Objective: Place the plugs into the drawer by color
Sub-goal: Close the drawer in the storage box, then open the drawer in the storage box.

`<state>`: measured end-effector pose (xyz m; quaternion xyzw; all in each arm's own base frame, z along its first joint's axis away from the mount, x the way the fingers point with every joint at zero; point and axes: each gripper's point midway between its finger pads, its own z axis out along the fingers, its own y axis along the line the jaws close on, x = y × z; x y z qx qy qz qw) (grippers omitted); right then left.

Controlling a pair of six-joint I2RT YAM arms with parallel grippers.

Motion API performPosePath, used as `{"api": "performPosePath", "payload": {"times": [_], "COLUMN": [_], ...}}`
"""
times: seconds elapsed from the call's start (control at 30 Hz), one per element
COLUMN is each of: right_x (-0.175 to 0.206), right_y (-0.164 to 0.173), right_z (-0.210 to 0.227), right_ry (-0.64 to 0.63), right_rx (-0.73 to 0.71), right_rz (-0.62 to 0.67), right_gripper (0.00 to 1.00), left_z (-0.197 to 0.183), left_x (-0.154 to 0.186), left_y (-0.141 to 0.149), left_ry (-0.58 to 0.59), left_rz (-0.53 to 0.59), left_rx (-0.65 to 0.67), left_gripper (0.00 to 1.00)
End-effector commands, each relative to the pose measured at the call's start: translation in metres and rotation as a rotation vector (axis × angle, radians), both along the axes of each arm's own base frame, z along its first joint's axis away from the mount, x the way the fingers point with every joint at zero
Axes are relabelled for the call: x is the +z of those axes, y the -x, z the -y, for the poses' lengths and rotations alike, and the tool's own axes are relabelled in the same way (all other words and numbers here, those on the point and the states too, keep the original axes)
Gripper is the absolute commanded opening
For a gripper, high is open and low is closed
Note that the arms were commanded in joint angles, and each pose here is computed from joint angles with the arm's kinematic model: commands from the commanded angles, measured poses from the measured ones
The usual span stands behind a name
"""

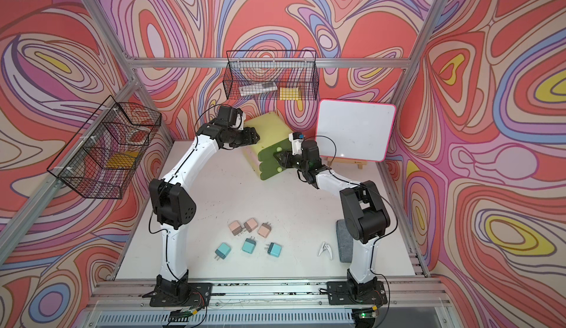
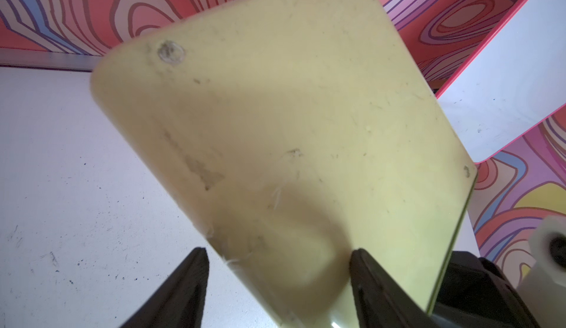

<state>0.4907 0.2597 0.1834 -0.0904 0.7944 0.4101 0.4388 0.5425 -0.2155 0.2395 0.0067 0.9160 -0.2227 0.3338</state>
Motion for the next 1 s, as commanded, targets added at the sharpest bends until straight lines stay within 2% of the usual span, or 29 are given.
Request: {"api": "performPosePath", "payload": {"times": [0.0,0.1,0.23,0.4,0.73,0.97], "right_x": [0.003,-0.002,-0.012,-0.015,-0.025,-0.034], "right_y": [0.007,0.005,-0.004,-0.014,-0.026,-0.027], "right_z": [0.015,0.033,0.043,0.040,0.033,0.022], "right_ry": [-0.122,-0.208,-0.217,-0.254,-0.340,-0.343], "right_rx": [0.030,0.021,0.005,0.015,0.029,0.039], "right_rz": [-0.014,-0.038,-0.058,-0.065,-0.090,-0.108], "right_gripper": [0.41,0.41,0.41,0.40,0.39,0.37], "left_z": [-0.013,-0.014,-0.016,-0.023,-0.014,-0.013], "left_x": [0.005,0.005,0.000,-0.002,-0.010,-0.011], "left_y": [0.009,0.009,0.009,0.007,0.007,0.006], "left_ry": [-0.026,-0.025,-0.031,-0.061,-0.014,-0.011], "left_rz": [-0.014,-0.017,-0.030,-0.030,-0.058,-0.056], "left_rx": [0.015,0.019,0.028,0.066,0.045,0.042], "left_gripper": [0.72,0.72,0.72,0.72,0.72,0.72]}}
